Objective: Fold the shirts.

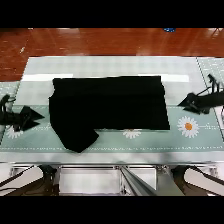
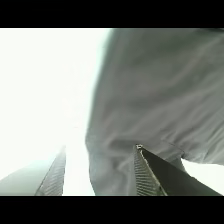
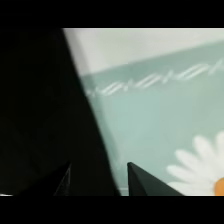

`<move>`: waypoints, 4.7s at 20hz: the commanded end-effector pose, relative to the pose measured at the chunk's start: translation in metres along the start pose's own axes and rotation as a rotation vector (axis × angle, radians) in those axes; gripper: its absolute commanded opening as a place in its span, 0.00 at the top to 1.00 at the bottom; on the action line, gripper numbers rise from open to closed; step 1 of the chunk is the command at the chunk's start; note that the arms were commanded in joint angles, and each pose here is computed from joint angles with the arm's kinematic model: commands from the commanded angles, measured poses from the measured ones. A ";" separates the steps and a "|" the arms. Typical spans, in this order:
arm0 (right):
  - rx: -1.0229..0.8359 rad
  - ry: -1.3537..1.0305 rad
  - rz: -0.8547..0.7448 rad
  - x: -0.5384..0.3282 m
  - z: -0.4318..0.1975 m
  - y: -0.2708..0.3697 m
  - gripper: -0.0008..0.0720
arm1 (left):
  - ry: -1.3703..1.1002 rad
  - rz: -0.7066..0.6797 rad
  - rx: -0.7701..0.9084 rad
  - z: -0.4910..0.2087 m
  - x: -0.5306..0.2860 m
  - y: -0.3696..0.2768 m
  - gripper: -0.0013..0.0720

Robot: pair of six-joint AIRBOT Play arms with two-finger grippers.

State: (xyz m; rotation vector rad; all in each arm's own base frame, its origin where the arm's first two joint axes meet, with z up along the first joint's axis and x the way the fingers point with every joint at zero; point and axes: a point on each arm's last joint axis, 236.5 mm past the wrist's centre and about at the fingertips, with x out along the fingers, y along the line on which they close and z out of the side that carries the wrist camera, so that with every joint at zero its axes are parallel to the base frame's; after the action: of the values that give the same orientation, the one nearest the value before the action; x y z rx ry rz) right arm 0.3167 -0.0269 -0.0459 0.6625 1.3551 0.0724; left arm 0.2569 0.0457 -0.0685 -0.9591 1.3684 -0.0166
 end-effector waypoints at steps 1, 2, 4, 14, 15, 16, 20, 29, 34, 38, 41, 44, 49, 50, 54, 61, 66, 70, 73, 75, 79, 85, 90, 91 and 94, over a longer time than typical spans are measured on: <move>0.033 -0.030 0.078 0.020 -0.040 0.005 0.43 | -0.041 -0.068 -0.135 -0.025 0.015 0.013 0.29; 0.034 -0.026 0.080 0.022 -0.046 0.005 0.43 | -0.033 -0.061 -0.117 -0.029 0.021 0.014 0.29; 0.035 -0.022 0.088 0.023 -0.049 0.006 0.43 | -0.013 -0.056 -0.127 -0.038 0.031 0.016 0.29; 0.062 -0.043 0.146 0.021 -0.044 0.019 0.43 | 0.134 -0.009 -0.045 -0.086 0.078 0.005 0.29; 0.065 -0.046 0.151 0.021 -0.043 0.021 0.43 | 0.138 -0.015 -0.033 -0.086 0.081 0.000 0.29; 0.070 -0.054 0.159 0.020 -0.041 0.022 0.43 | 0.139 -0.018 -0.022 -0.087 0.085 -0.005 0.30; 0.113 -0.081 0.067 0.005 -0.032 -0.013 0.43 | 0.152 -0.031 0.041 -0.081 0.080 -0.018 0.96; 0.230 0.093 0.052 0.045 -0.097 -0.025 0.43 | 0.123 -0.050 0.081 -0.063 0.069 -0.033 0.96; 0.214 0.076 0.158 0.080 -0.074 0.018 0.53 | 0.120 -0.051 0.084 -0.062 0.068 -0.034 0.96; 0.023 0.048 0.218 0.060 -0.041 0.059 0.94 | 0.068 -0.078 0.145 -0.035 0.049 -0.057 0.96; -0.022 -0.080 0.227 0.031 0.015 0.082 0.94 | -0.112 -0.169 0.174 0.024 0.022 -0.104 0.96; -0.054 -0.129 0.232 0.022 0.057 0.101 0.94 | -0.188 -0.195 0.201 0.072 0.014 -0.138 0.96; -0.050 -0.161 0.247 0.031 0.117 0.116 0.94 | -0.152 -0.218 0.200 0.139 0.042 -0.182 0.96; -0.046 -0.164 0.249 0.035 0.127 0.117 0.94 | -0.139 -0.224 0.193 0.149 0.050 -0.189 0.96; -0.027 -0.158 0.264 0.054 0.154 0.114 0.94 | -0.075 -0.233 0.209 0.172 0.088 -0.207 0.96; 0.003 -0.195 0.255 0.078 0.175 0.100 0.42 | -0.017 -0.213 0.232 0.178 0.099 -0.197 0.29; 0.006 -0.239 0.294 -0.020 0.186 0.077 0.43 | -0.083 -0.024 0.180 0.205 -0.014 -0.140 0.29; 0.066 -0.225 0.095 -0.030 0.166 0.021 0.43 | -0.351 0.166 0.299 0.210 -0.095 -0.133 0.29; 0.137 -0.193 0.096 0.013 0.148 0.017 0.43 | -0.455 0.170 0.381 0.169 -0.087 -0.146 0.29; 0.141 -0.180 0.091 0.041 0.138 0.024 0.43 | -0.450 0.149 0.440 0.124 -0.055 -0.151 0.29; 0.158 -0.108 0.177 0.087 0.129 0.054 0.43 | -0.315 0.141 0.517 0.050 0.007 -0.148 0.29; 0.118 -0.037 0.223 0.129 0.127 0.094 0.45 | -0.273 0.071 0.594 0.022 0.041 -0.184 0.29; -0.057 -0.047 0.253 0.095 0.130 0.134 0.94 | -0.269 0.052 0.608 0.016 0.044 -0.193 0.92; -0.105 -0.043 0.223 0.080 0.125 0.133 0.94 | -0.267 0.042 0.602 0.015 0.044 -0.195 0.96; -0.267 -0.053 0.054 0.022 0.093 0.123 0.94 | -0.246 -0.054 0.603 -0.001 0.049 -0.220 0.96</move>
State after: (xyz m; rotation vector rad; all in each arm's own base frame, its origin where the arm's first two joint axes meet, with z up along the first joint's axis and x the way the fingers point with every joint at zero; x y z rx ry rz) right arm 0.4821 0.0590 -0.0306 0.6630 1.2177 0.2831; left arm 0.3801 -0.0990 0.0100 -0.4261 1.0390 -0.2618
